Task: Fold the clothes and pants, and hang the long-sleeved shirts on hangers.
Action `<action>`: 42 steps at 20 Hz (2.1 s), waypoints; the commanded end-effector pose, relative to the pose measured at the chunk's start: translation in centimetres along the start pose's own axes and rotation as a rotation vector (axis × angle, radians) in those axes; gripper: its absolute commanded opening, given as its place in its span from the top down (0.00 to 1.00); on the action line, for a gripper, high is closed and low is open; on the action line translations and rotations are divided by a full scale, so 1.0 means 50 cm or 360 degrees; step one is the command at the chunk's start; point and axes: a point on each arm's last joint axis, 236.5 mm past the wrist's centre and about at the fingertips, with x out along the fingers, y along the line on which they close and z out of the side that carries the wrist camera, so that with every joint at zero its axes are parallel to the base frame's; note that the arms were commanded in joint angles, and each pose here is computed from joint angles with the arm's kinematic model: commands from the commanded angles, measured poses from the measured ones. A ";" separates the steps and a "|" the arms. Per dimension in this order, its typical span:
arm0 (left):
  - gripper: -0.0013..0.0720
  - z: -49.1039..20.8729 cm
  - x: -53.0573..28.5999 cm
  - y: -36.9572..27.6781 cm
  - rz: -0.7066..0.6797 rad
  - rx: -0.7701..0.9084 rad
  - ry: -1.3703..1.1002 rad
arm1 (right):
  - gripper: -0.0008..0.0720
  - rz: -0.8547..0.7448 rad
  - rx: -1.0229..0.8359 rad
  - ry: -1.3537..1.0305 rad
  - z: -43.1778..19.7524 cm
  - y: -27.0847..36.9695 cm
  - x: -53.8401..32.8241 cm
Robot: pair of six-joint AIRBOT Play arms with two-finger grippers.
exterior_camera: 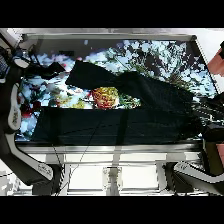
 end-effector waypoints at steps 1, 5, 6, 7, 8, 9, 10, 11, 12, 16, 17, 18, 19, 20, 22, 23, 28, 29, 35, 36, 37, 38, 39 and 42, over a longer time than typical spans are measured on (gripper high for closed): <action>0.10 -0.044 0.072 0.034 -0.0033 -0.0106 0.0190 | 0.17 0.0068 -0.0079 -0.0006 0.008 0.046 0.013; 0.11 -0.072 0.100 0.055 -0.0019 -0.0125 0.0254 | 0.17 0.0066 -0.0193 -0.0089 0.039 0.094 0.037; 0.11 -0.077 0.106 0.058 -0.0019 -0.0129 0.0265 | 0.17 0.0072 -0.0224 -0.0095 0.042 0.109 0.043; 0.11 -0.080 0.112 0.065 -0.0001 -0.0124 0.0267 | 0.17 0.0078 -0.0254 -0.0096 0.043 0.123 0.048; 0.11 -0.082 0.117 0.075 0.0033 -0.0107 0.0265 | 0.17 0.0084 -0.0280 -0.0095 0.043 0.136 0.054; 0.11 -0.081 0.121 0.084 0.0076 -0.0096 0.0255 | 0.17 0.0091 -0.0304 -0.0085 0.040 0.148 0.058; 0.11 -0.075 0.123 0.090 0.0104 -0.0078 0.0235 | 0.17 0.0096 -0.0323 -0.0076 0.037 0.157 0.062; 0.13 -0.069 0.125 0.089 0.0106 -0.0076 0.0213 | 0.17 0.0101 -0.0339 -0.0070 0.035 0.164 0.065; 0.21 -0.067 0.127 0.087 0.0106 -0.0071 0.0206 | 0.18 0.0103 -0.0350 -0.0068 0.034 0.170 0.067; 0.40 -0.074 0.140 0.064 0.0093 -0.0030 0.0213 | 0.18 0.0103 -0.0355 -0.0097 0.042 0.174 0.069; 0.58 -0.073 0.145 0.056 0.0089 -0.0004 0.0205 | 0.18 0.0101 -0.0355 -0.0095 0.042 0.173 0.069; 0.70 -0.072 0.149 0.049 0.0086 0.0029 0.0197 | 0.18 0.0102 -0.0355 -0.0095 0.042 0.174 0.069; 0.85 -0.070 0.152 0.044 0.0084 0.0041 0.0187 | 0.18 0.0102 -0.0355 -0.0095 0.042 0.174 0.069; 0.94 -0.070 0.153 0.040 0.0082 0.0057 0.0184 | 0.18 0.0102 -0.0354 -0.0095 0.042 0.174 0.069; 0.94 -0.070 0.146 0.039 0.0080 0.0055 0.0193 | 0.18 0.0102 -0.0343 -0.0096 0.042 0.174 0.069; 0.94 -0.065 0.131 0.046 0.0094 0.0052 0.0194 | 0.18 0.0103 -0.0340 -0.0097 0.042 0.174 0.069; 0.94 -0.005 -0.131 0.229 0.0812 0.0135 0.0203 | 0.19 0.0108 -0.0324 -0.0084 0.041 0.173 0.074; 0.94 0.004 -0.218 0.280 0.1031 0.0141 0.0205 | 0.19 0.0111 -0.0331 -0.0067 0.039 0.175 0.082; 0.94 -0.030 -0.534 0.418 0.1408 -0.0201 0.0180 | 0.24 0.0150 -0.0458 0.0045 0.036 0.238 0.204; 0.94 -0.052 -0.544 0.428 0.1401 -0.0263 0.0228 | 0.24 0.0156 -0.0478 0.0070 0.032 0.250 0.227; 0.94 -0.070 -0.550 0.437 0.1398 -0.0306 0.0277 | 0.24 0.0160 -0.0496 0.0086 0.029 0.261 0.249; 0.93 -0.082 -0.553 0.441 0.1401 -0.0329 0.0311 | 0.24 0.0163 -0.0510 0.0102 0.026 0.269 0.266; 0.93 -0.085 -0.554 0.444 0.1402 -0.0333 0.0321 | 0.24 0.0166 -0.0521 0.0119 0.021 0.275 0.281; 0.94 -0.070 -0.547 0.439 0.1390 -0.0300 0.0283 | 0.24 0.0169 -0.0534 0.0140 0.018 0.285 0.309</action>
